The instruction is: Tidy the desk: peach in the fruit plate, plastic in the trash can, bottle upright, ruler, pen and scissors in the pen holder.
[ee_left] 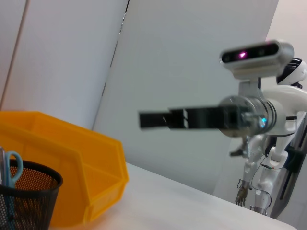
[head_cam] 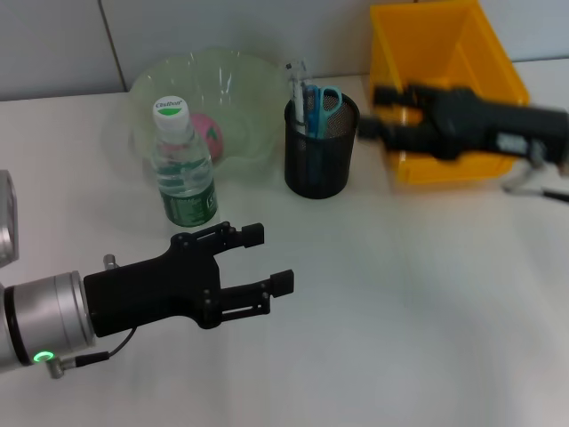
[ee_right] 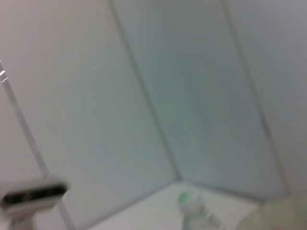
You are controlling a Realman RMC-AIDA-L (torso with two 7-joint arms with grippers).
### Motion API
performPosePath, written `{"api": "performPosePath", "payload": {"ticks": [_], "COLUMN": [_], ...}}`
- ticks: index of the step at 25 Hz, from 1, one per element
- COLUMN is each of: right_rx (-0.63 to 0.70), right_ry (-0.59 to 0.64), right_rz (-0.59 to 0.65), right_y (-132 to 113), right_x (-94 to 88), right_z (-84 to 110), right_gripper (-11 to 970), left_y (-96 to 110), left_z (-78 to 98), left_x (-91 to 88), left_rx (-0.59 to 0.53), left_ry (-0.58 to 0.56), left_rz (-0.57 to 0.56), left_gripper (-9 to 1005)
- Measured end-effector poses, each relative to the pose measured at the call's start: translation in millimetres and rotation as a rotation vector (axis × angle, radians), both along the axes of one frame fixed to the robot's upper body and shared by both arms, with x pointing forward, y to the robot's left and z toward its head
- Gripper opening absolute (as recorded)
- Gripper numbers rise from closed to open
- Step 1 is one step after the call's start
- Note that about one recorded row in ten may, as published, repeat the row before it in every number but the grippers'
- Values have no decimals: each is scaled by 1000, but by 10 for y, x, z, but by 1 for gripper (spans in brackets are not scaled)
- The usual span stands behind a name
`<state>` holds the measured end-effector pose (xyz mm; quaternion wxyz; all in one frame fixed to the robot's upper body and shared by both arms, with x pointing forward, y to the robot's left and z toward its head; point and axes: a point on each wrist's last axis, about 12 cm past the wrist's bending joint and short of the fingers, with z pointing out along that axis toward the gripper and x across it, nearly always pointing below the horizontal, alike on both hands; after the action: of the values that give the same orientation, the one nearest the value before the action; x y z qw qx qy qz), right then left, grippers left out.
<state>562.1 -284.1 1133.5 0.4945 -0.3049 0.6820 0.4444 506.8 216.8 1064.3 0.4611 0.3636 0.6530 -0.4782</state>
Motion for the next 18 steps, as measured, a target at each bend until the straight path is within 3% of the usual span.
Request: {"api": "performPosePath", "payload": {"ticks": [2, 7, 18], "right_rx": [-47, -138, -155], "right_ry": [48, 124, 163], "right_rz": [56, 125, 209], "right_y": [-94, -120, 64], "right_x": [-119, -219, -278], "right_z": [-111, -261, -356], "right_gripper": [783, 783, 783], "left_y": [30, 118, 255], "left_z": [-21, -29, 50], "left_x": [-7, 16, 79], "left_rx": [6, 22, 84], "left_ry": [17, 59, 97], "left_rz": [3, 3, -70], "left_gripper": [818, 818, 818]}}
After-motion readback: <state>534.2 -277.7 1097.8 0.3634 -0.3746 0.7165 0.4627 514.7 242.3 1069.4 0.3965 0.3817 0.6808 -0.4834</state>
